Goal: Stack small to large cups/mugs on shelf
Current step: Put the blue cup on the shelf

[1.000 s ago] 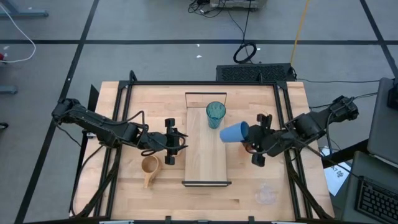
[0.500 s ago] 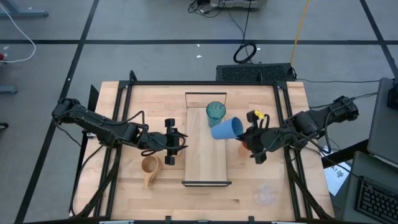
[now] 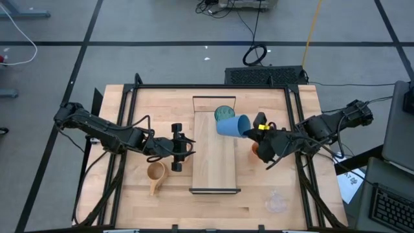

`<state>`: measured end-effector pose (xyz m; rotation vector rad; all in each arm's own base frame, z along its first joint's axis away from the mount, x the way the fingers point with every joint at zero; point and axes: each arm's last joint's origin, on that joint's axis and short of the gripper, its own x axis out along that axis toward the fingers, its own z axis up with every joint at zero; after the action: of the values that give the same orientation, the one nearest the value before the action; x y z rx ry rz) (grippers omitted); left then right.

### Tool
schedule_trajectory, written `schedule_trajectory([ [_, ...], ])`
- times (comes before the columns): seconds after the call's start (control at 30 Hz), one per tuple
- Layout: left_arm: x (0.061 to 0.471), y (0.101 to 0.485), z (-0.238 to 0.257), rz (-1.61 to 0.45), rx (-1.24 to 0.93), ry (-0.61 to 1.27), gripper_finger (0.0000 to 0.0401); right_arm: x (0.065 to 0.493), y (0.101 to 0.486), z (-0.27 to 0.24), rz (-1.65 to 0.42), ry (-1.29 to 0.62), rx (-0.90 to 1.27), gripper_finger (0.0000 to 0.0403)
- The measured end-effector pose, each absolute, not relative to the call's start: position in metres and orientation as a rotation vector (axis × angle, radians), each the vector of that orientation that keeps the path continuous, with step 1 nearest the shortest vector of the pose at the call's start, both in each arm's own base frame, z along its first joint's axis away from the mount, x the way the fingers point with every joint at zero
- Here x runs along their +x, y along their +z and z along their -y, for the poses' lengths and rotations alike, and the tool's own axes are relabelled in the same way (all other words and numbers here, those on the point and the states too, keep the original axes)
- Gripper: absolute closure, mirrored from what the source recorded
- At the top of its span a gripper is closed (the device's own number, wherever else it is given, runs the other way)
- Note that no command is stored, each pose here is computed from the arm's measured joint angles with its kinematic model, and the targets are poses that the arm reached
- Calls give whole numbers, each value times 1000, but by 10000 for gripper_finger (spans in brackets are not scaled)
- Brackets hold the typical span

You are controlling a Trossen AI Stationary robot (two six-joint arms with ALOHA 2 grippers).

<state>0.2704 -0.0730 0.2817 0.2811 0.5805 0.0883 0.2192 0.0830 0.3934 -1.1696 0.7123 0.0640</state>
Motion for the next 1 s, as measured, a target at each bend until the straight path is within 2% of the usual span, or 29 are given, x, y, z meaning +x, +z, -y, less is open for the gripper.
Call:
schedule_trajectory([
  [0.47,269,277,73,-592,280,89,213,220,385,-84,-722,11,-1003,403],
  [0.73,269,276,73,-587,284,93,213,223,376,-86,-704,-91,-726,403],
  [1.0,271,278,73,-557,286,90,213,231,380,-89,-565,-210,-322,403],
])
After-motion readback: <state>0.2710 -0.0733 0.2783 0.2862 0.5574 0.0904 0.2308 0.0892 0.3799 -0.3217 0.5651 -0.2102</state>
